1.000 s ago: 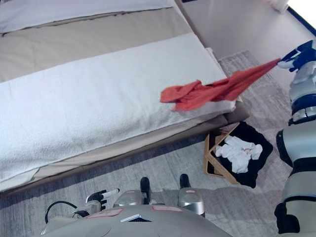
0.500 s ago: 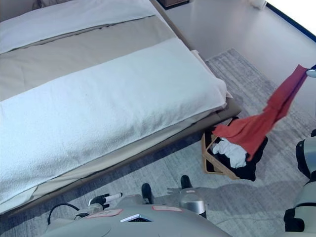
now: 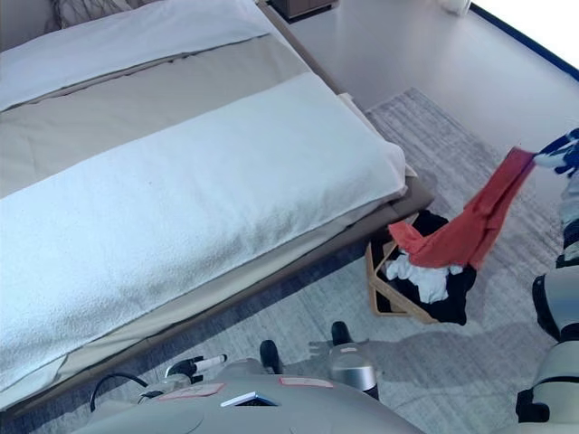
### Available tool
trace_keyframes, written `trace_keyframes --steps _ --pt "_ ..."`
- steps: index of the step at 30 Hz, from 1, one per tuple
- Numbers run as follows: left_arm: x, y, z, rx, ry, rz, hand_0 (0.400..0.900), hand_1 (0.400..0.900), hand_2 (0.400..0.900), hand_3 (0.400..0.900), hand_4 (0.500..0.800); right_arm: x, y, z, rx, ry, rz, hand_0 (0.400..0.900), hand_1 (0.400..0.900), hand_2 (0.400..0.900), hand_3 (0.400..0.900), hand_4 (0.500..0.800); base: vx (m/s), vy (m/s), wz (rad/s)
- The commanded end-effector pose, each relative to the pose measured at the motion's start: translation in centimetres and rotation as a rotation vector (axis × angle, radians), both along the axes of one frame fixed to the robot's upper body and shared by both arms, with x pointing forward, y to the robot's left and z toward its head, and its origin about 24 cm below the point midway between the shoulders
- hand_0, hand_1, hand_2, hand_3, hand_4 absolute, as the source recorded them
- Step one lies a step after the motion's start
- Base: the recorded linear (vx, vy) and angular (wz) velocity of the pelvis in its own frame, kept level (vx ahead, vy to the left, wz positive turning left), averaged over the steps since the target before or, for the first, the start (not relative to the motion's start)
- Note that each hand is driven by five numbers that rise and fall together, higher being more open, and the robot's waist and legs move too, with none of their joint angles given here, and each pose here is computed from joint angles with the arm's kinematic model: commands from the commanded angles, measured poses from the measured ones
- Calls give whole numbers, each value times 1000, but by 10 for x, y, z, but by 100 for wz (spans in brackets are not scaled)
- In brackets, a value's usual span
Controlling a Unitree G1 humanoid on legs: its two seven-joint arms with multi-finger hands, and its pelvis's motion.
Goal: Put the clothes on the bed into the basket.
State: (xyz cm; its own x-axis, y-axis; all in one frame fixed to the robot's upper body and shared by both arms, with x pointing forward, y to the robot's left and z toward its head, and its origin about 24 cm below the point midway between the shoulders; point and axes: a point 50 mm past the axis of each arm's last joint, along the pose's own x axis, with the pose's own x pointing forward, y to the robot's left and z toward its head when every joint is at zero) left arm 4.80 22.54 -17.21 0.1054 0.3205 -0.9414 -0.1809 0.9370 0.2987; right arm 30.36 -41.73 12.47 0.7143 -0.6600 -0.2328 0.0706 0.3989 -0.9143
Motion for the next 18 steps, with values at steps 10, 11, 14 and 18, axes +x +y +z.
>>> trace_keyframes --steps 10,11,14,18 --pt "9 15 4 46 25 -109 900 900 900 900 800 11 17 -16 74 63 -5 900 900 900 900 800 2 -10 9" --pt "10 16 5 46 23 -110 900 900 900 900 800 10 16 -16 74 70 -14 900 900 900 900 800 8 -17 10" --pt "11 16 5 45 19 -107 900 900 900 900 800 8 14 -17 79 72 -36 900 900 900 900 800 8 -16 8" --pt "13 18 6 49 16 -100 900 900 900 900 800 2 13 -25 94 92 -55 900 900 900 900 800 7 -19 5"
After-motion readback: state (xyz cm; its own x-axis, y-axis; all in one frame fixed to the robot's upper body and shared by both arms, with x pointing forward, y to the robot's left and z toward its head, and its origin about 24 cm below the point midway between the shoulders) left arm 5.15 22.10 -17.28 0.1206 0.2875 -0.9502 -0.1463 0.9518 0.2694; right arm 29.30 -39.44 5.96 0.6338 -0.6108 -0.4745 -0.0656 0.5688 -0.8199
